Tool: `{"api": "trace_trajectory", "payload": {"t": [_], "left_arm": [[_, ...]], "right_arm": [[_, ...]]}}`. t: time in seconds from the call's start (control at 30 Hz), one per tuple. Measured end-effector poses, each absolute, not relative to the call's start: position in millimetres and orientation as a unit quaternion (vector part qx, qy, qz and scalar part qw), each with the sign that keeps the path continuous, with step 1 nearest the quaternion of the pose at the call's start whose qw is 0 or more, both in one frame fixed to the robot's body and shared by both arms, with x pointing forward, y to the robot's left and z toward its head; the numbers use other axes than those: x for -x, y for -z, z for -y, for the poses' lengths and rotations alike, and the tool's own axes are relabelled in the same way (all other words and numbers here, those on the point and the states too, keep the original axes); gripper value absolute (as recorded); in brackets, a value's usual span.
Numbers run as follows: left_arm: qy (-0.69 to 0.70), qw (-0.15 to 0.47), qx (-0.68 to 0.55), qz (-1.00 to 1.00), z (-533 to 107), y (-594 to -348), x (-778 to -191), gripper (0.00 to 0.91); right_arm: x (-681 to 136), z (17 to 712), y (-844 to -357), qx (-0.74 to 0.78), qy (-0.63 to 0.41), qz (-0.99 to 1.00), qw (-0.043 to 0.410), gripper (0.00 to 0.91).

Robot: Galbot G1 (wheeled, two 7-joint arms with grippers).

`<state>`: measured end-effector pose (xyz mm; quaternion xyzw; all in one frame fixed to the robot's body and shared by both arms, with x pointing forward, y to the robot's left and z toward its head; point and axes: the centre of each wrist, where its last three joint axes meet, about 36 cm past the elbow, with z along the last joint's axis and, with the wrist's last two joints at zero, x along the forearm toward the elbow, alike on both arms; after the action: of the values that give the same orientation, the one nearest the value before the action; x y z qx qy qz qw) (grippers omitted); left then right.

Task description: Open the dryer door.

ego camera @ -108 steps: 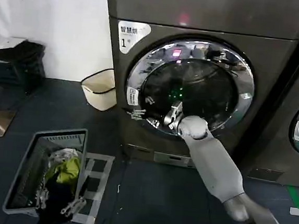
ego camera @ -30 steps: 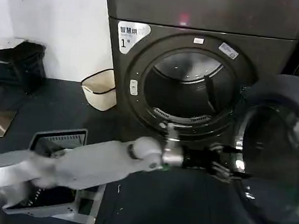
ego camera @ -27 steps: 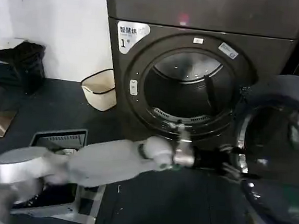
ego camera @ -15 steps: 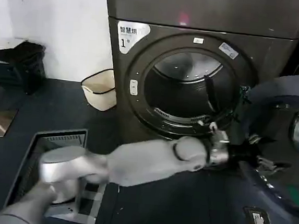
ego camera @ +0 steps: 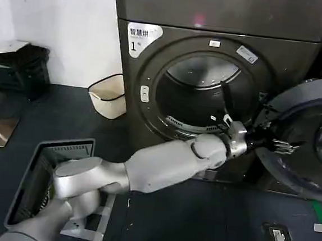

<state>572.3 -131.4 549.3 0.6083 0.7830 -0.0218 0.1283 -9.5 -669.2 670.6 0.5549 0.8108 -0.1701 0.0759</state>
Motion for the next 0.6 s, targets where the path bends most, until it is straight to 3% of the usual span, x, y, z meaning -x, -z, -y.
{"api": "trace_trajectory", "payload": {"t": [0.17, 0.4, 0.6], "left_arm": [[0.06, 0.219, -0.635, -0.739, 138, -549, -541, 0.907], [0.055, 0.215, -0.568, -0.792, 3, -510, -569, 0.907], [0.004, 0.203, -0.538, -0.818, -110, -496, -555, 0.907]], "right_arm": [[5, 672, -675, -0.551, 0.171, -0.812, 0.084, 0.907], [-2, 675, -677, -0.546, 0.17, -0.815, 0.09, 0.907], [-4, 676, -683, -0.547, 0.175, -0.812, 0.098, 0.907]]}}
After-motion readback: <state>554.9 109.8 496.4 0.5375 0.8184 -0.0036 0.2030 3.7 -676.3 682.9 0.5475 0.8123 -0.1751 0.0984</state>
